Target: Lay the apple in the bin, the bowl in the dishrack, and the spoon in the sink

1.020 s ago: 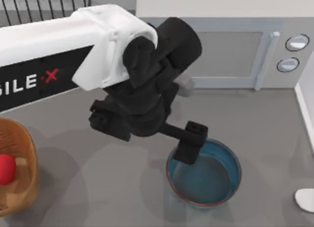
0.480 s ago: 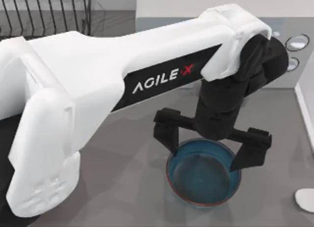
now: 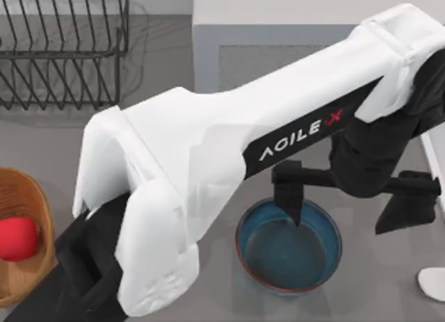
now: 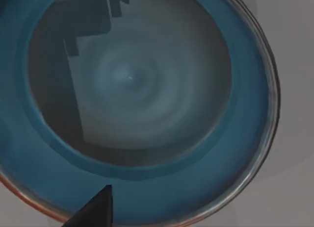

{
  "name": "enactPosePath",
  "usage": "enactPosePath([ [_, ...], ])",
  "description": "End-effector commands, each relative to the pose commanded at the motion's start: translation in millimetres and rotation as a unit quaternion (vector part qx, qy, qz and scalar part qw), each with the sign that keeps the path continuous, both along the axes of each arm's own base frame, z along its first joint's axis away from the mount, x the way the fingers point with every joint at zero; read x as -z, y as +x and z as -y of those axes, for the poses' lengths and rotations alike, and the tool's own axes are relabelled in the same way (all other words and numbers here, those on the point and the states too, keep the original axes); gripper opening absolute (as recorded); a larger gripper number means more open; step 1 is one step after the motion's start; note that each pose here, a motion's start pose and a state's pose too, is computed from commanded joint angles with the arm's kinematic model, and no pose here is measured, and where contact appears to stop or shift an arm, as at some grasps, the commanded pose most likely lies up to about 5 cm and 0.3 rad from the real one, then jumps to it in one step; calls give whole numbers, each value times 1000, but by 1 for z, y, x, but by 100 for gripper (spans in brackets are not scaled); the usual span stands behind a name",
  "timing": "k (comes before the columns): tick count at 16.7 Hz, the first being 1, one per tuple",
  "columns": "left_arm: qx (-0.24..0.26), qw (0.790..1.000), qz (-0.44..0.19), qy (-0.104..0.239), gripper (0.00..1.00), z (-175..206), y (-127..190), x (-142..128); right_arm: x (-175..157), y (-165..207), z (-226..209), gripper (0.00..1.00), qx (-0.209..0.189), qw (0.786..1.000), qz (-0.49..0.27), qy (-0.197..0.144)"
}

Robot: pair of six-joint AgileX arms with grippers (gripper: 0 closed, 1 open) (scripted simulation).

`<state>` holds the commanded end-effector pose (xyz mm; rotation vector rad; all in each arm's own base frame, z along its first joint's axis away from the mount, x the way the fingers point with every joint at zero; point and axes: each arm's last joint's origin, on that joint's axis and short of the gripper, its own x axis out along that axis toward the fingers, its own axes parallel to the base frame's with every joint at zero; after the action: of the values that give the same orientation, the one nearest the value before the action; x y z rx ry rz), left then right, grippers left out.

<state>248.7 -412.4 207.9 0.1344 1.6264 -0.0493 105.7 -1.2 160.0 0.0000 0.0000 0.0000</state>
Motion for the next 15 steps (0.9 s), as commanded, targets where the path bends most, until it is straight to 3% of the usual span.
enactPosePath([
  [6, -48, 998, 29, -27, 100, 6, 0, -20, 0, 0, 0, 100, 0, 1000, 0, 0],
  [12, -50, 998, 29, -29, 100, 5, 2, -21, 0, 0, 0, 100, 0, 1000, 0, 0],
  [15, -48, 998, 30, -29, 100, 8, 4, -9, 0, 0, 0, 100, 0, 1000, 0, 0],
])
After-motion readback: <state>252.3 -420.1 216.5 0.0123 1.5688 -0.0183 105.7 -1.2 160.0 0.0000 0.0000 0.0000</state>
